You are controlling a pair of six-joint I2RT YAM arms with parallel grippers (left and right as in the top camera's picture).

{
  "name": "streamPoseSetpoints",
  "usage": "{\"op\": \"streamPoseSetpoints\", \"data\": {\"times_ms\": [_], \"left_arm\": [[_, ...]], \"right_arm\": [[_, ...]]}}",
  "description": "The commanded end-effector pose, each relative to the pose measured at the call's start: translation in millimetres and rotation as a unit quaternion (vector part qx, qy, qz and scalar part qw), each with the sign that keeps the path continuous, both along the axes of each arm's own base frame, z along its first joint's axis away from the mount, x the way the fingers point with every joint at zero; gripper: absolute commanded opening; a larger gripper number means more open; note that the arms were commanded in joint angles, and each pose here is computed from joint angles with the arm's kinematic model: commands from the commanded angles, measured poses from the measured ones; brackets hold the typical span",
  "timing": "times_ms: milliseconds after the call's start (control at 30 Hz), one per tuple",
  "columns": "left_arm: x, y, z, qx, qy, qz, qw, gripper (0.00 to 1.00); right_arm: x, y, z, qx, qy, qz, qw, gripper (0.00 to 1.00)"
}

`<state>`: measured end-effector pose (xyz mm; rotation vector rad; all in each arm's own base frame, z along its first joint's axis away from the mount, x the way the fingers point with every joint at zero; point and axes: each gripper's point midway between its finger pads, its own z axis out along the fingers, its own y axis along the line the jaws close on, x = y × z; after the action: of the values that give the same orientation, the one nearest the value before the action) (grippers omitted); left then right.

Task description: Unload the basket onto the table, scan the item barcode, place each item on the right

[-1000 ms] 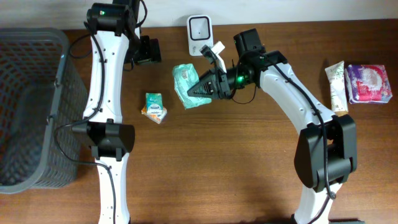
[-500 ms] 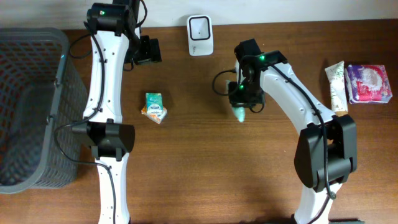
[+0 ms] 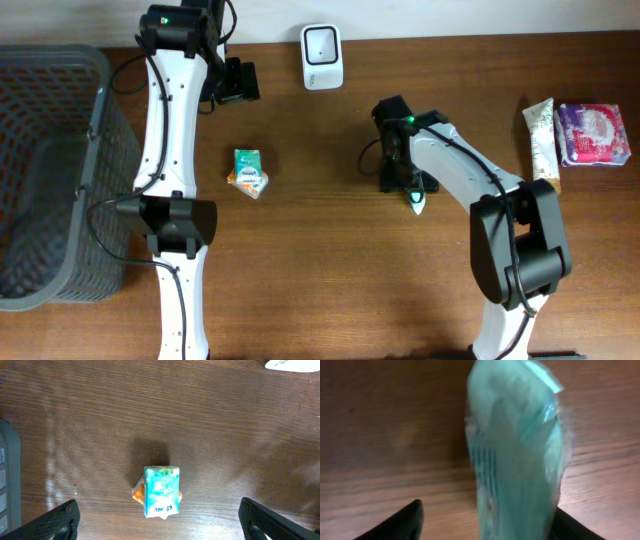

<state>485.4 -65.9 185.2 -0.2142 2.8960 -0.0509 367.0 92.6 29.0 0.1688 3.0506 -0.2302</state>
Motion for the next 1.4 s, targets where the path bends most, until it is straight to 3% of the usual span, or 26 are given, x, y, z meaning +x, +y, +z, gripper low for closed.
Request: {"op": "streamPoseSetpoints", "data": {"times_ms": [0,67,100,167,200,433,667,933,1200,1233,1367], "left_arm": [[1.3,1.0,2.8,0.005,-0.006,-0.005,1.0,0.99],[1.3,1.0,2.8,0.005,-0.006,-0.005,1.0,0.99],[1.3,1.0,2.8,0.005,-0.006,-0.005,1.0,0.99],[1.3,1.0,2.8,0.005,-0.006,-0.005,1.0,0.99],[1.3,1.0,2.8,0.005,-0.006,-0.005,1.0,0.99],[1.3,1.0,2.8,0.005,-0.006,-0.005,1.0,0.99],[1.3,1.0,2.8,0.005,-0.006,-0.005,1.0,0.99],[1.3,1.0,2.8,0.005,-0.006,-0.005,1.0,0.99],[1.3,1.0,2.8,0.005,-0.006,-0.005,1.0,0.99],[1.3,1.0,2.8,0.005,-0.006,-0.005,1.0,0.99],[1.3,1.0,2.8,0.005,-0.006,-0.005,1.0,0.99]], "right_arm": [[9.0,57.3,32.5,0.139,0.004,0.091,0.986,0.73],[7.9,90.7,55.5,0.226,0.005,0.174,0.958,0.78],[9.7,92.7,65.5,0.231,0.002,0.187,0.955,0.78],[16.1,76.8,70.8,0.202,-0.002,0.154,0.967,0.95],[19.1,65.2,71.8,0.191,-0.002,0.127,0.973,0.96],[9.8,-2.2,52.5,0.192,0.042,0.03,0.98,0.99],[-3.6,18.9,-5.8,0.281,0.043,-0.03,0.958,1.0],[2.7,20.8,-19.0,0.29,0.024,-0.056,0.955,0.79],[0.6,15.1,-37.1,0.336,0.055,-0.088,0.936,0.73],[-1.5,16.3,-42.8,0.335,0.061,-0.088,0.936,0.69],[-3.2,19.6,-53.8,0.342,0.062,-0.086,0.934,0.25]]}}
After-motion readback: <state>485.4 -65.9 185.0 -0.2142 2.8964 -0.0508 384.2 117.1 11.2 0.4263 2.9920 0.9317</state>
